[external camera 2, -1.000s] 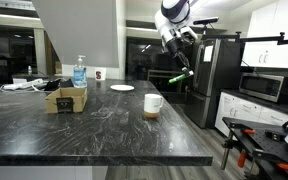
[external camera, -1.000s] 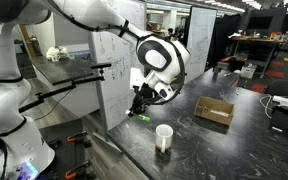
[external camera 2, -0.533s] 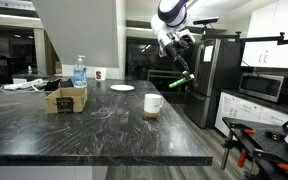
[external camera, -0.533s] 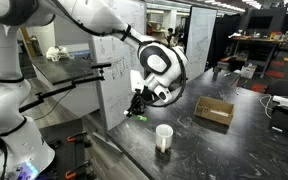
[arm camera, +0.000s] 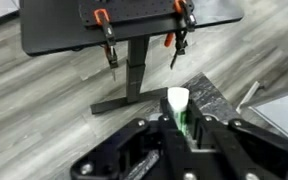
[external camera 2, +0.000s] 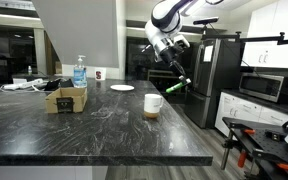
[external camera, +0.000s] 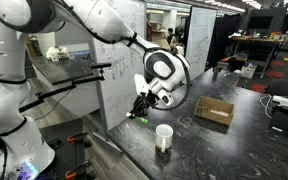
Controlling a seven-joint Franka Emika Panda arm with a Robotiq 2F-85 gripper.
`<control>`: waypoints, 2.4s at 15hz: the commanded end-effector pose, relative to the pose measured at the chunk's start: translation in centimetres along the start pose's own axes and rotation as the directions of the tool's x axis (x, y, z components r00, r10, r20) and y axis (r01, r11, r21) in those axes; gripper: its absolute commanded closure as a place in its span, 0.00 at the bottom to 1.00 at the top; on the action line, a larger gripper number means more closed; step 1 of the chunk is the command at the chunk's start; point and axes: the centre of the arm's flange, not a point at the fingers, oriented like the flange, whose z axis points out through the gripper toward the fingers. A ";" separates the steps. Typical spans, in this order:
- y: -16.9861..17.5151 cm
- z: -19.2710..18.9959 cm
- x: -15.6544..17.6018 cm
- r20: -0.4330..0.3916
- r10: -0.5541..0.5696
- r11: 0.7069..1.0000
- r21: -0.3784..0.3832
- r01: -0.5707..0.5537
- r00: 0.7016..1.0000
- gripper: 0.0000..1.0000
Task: Place the green marker inside the white mug
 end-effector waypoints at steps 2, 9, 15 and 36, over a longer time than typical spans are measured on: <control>0.1 -2.1 1.4 0.028 0.008 1.000 -0.008 -0.008 1.000 0.95; 0.5 -4.0 2.9 0.059 0.080 0.996 -0.047 -0.077 0.995 0.95; 0.8 -3.3 3.9 0.013 0.115 0.993 -0.027 -0.114 0.993 0.79; 2.2 -3.8 10.7 0.154 0.106 0.994 -0.030 -0.102 0.982 0.95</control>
